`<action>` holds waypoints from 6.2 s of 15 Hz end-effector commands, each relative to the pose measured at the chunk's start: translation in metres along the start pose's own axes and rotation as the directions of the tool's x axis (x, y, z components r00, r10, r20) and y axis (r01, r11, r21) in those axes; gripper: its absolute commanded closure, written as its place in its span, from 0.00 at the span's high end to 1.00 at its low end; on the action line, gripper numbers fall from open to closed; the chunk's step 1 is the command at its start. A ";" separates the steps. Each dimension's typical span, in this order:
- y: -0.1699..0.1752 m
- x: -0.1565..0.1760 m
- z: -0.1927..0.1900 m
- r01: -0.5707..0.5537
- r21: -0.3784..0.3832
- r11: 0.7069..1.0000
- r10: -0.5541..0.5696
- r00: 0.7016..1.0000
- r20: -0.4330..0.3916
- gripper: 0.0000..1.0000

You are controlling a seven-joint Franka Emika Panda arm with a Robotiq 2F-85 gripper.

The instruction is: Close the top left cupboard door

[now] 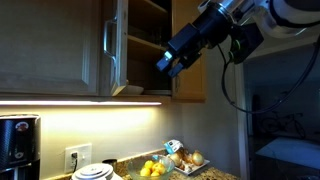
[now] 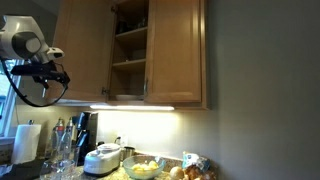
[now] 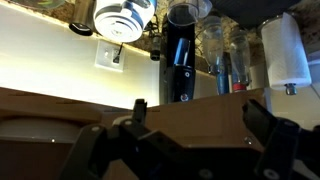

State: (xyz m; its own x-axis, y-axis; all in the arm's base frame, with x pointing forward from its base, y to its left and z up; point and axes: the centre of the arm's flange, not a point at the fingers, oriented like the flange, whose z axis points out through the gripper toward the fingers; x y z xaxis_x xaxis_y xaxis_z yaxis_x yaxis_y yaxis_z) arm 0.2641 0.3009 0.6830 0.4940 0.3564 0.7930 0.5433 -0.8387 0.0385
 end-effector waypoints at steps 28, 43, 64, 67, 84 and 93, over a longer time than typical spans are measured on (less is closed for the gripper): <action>-0.043 0.038 0.013 0.025 0.155 0.988 -0.051 0.985 0.165 1.00; -0.049 0.064 0.045 0.084 0.087 0.993 -0.078 0.994 -0.070 1.00; 0.092 0.009 -0.069 -0.271 -0.418 0.867 0.288 0.957 -0.024 1.00; 0.120 0.004 -0.082 -0.321 -0.516 0.794 0.362 0.932 -0.022 1.00; 0.027 -0.048 -0.014 -0.023 -0.277 0.960 0.177 0.820 0.544 0.68; 0.067 0.022 -0.002 -0.060 -0.330 0.942 0.145 0.960 0.238 0.08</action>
State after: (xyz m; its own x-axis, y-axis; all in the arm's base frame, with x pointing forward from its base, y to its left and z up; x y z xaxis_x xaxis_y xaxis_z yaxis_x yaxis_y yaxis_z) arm 0.2994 0.2573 0.6868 0.7570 0.3369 0.5599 0.2804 -0.9414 0.1873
